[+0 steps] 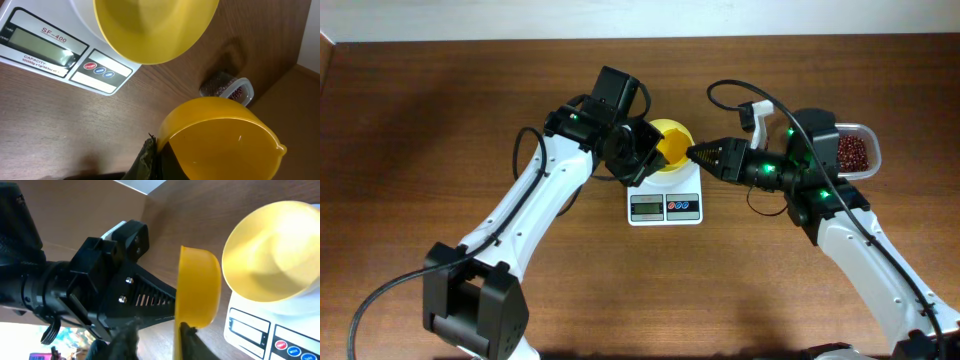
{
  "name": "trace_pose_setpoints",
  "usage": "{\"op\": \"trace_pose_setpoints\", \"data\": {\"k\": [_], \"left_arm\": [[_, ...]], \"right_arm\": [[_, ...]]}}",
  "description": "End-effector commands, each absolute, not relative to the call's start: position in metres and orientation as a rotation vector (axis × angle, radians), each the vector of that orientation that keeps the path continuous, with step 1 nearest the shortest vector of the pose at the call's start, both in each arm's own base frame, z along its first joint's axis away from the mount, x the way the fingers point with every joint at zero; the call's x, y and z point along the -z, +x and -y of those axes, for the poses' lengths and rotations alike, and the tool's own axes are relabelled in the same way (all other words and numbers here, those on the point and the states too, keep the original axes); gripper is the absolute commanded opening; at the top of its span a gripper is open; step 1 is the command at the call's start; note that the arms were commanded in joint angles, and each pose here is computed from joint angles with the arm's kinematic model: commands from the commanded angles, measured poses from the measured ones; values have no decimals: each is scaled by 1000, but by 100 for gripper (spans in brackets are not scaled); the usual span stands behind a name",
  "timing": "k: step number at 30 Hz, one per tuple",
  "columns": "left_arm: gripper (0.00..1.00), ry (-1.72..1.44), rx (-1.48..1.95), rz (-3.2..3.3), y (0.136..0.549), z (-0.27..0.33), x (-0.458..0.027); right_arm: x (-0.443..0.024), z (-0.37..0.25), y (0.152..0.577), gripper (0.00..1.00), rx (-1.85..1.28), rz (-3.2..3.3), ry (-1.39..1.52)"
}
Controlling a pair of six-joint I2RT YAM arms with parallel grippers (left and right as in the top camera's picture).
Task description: Scoop item into bowl and weigh 50g on scale
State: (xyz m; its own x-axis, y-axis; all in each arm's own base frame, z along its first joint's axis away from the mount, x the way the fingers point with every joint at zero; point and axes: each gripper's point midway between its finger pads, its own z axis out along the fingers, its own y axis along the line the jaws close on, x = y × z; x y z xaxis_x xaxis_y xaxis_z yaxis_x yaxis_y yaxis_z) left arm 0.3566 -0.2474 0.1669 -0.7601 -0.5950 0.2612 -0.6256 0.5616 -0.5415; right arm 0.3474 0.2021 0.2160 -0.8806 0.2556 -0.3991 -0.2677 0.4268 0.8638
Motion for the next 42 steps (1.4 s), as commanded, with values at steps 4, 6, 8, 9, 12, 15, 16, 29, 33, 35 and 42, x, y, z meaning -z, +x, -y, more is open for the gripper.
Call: {"op": "trace_pose_setpoints", "data": {"k": [4,6,8,9,12,15,16,29,33,35,42], "left_arm": [[0,1051,-1026,2739,355,253,-182],[0,1051,-1026,2740,355,253,-182],[0,1051,-1026,2740,355,253,-182],[0,1051,-1026,2740,355,253,-182],[0,1051,-1026,2740,355,253,-182],[0,1051,-1026,2740,355,253,-182],[0,1051,-1026,2740,355,253,-182],[0,1052,-1020,2738,354,252,-181],[0,1053,-1020,2738,354,252,-181],[0,1053,-1020,2737,354,252,-181],[0,1092,-1013,2712,354,252,-181]], "right_arm": [[-221,-205,348,22,-1466,-2192,-46],[-220,-205,348,19,-1466,-2196,-43],[-216,-204,348,14,-1452,-2213,-19],[-213,-202,349,11,-1439,-2227,0],[-207,-200,349,4,-1417,-2251,33],[-207,-198,352,4,-1399,-2245,44],[-207,-198,353,4,-1395,-2245,47],[-210,-196,358,37,-1373,-2220,46],[-210,-196,358,22,-1371,-2220,48],[-210,-195,359,22,-1368,-2221,55],[-214,-196,362,19,-1376,-2201,66]]}}
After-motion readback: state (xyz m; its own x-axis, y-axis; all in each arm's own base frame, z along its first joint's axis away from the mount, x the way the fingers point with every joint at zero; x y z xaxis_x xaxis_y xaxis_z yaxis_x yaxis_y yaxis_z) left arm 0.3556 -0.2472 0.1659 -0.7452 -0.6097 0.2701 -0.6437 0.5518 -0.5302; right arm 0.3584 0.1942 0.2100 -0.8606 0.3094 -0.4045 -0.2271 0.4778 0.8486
